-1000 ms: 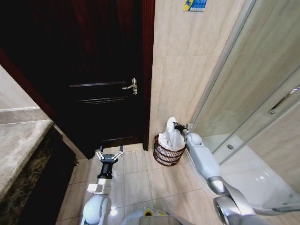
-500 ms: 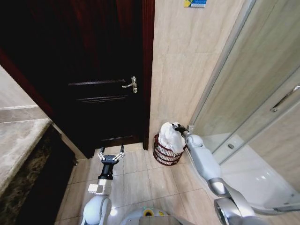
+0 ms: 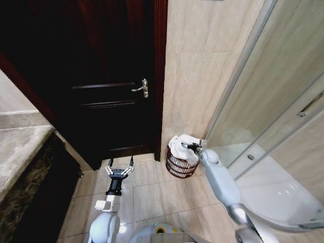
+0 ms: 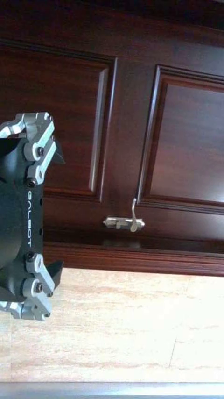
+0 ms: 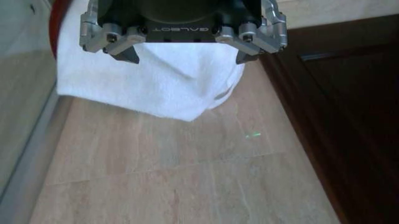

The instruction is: Discard the used towel into the hamper.

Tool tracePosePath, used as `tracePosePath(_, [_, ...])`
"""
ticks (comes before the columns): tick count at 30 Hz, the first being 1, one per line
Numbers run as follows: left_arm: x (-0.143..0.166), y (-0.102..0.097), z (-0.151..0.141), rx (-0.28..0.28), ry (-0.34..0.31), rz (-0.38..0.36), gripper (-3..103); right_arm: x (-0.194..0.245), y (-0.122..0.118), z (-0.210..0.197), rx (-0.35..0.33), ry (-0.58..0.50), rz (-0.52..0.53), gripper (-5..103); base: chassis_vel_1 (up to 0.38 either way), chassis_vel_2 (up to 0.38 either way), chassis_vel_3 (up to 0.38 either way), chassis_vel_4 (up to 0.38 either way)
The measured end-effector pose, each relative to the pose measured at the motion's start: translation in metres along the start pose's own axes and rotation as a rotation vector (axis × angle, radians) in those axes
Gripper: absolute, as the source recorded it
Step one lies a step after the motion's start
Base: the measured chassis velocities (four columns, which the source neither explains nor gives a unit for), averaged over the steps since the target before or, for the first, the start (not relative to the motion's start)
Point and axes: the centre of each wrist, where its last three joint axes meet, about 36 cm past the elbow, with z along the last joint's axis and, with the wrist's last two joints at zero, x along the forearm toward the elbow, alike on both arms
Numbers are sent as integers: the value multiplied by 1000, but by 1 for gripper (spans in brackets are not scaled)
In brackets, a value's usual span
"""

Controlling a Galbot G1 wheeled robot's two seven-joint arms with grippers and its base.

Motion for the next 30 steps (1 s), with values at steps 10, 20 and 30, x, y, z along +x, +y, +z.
tracePosePath(10, [0,-2,-2,-1,-5,7,100,-8,-9,-12,-43,68,-110,100,0,0,0,0])
tracePosePath(20, [4,3,-5,-13,-9,-4,100,-61,5,-25,3,98,-82,100,0,0,0,0])
tracePosePath(30, [2,5,-8,-15,-23,-5,100,-106,-14,2,5,215,2,100,0,0,0,0])
